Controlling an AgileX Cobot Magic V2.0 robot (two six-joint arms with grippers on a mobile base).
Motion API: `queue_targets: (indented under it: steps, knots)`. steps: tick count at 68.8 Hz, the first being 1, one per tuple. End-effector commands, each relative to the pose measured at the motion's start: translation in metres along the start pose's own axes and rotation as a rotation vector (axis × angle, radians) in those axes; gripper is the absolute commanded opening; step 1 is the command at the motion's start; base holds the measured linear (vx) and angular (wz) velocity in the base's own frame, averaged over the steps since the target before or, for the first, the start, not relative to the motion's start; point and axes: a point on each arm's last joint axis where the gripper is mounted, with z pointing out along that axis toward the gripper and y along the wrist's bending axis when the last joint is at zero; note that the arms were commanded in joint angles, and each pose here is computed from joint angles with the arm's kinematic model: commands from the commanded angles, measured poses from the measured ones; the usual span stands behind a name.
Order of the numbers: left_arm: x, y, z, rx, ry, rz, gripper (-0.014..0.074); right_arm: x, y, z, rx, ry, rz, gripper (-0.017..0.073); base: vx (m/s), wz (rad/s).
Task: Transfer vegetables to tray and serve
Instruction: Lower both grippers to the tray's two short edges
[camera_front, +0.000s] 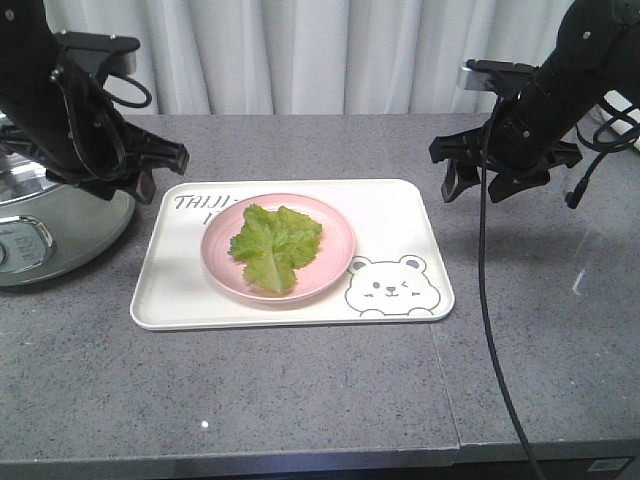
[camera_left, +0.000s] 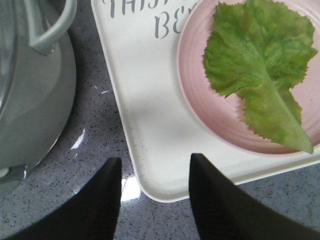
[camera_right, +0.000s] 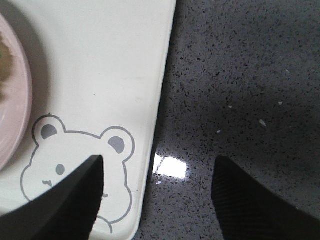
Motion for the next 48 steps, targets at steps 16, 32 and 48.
queue_targets:
  steps: [16,32,48]
  knots:
    - [0.001,0.004,0.000,-0.034,-0.003,-0.025,0.0321,0.009,0.001,-0.013,-0.005,0.027,-0.009,0.0463,0.00,0.00]
    - [-0.001,0.004,0.015,-0.049,0.030,-0.020,0.0321,0.019,-0.001,0.006,-0.012,0.095,-0.012,0.0463,0.00,0.00]
    - [-0.003,0.004,0.026,-0.054,0.057,-0.019,0.0321,0.019,0.007,0.013,-0.030,0.111,-0.023,0.0463,0.00,0.00]
